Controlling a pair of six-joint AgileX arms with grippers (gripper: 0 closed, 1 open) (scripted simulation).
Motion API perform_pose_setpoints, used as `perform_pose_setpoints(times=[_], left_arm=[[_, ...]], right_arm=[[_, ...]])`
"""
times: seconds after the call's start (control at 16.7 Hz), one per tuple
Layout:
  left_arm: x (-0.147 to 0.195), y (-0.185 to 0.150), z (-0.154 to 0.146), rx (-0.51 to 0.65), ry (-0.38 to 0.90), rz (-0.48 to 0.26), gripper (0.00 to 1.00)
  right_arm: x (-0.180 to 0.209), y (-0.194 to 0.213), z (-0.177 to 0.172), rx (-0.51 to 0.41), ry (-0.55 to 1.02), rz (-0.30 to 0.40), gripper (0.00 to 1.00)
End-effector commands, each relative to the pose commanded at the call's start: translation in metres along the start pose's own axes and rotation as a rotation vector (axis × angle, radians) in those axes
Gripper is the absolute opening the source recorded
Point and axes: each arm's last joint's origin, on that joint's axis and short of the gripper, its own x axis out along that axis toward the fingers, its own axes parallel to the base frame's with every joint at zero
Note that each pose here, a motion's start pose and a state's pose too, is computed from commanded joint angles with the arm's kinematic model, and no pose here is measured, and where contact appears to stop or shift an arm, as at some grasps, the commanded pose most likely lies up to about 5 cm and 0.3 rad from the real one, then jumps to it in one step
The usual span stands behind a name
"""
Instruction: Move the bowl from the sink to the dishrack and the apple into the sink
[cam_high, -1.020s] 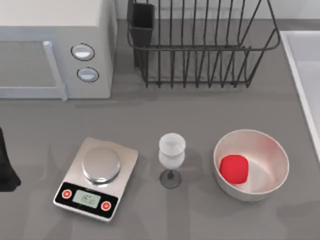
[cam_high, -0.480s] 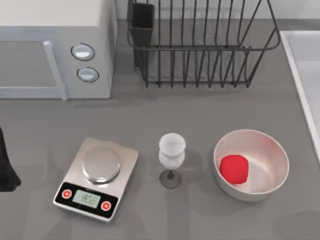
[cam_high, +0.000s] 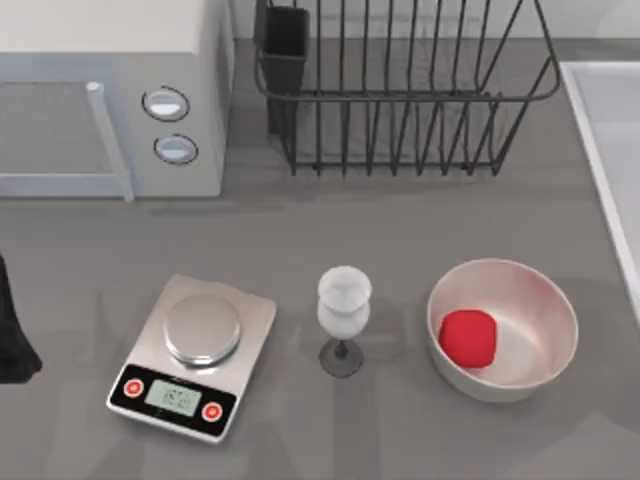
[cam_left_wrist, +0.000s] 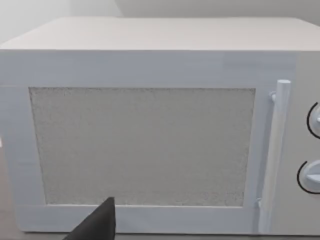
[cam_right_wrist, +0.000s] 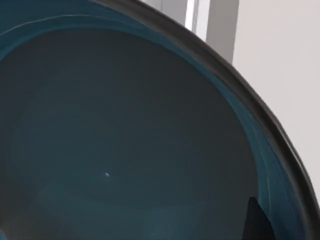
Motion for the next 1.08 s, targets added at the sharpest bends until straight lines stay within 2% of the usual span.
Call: perform_pose_setpoints(times=[0.24,0.42,0.6,0.78,0.96,1.08], left_arm=[[0.000,0.000,0.000,0.000,0.000,0.000,1.00],[0.000,0.000,0.000,0.000,0.000,0.000,1.00],[0.000,0.000,0.000,0.000,0.000,0.000,1.00],[0.000,0.000,0.000,0.000,0.000,0.000,1.00],[0.000,0.000,0.000,0.000,0.000,0.000,1.00],[0.000,0.000,0.000,0.000,0.000,0.000,1.00]], right_arm=[[-0.018,0.073,0.071,-0.032,-0.310,-0.160,0.00],[-0.049,0.144,0.108,0.014,-0.594,-0.195,0.00],[-0.089,0.217,0.122,0.113,-0.861,-0.142,0.00],[-0.129,0.277,0.117,0.234,-1.064,-0.033,0.00],[-0.159,0.315,0.104,0.334,-1.182,0.075,0.00],[-0.169,0.327,0.097,0.371,-1.216,0.117,0.00]])
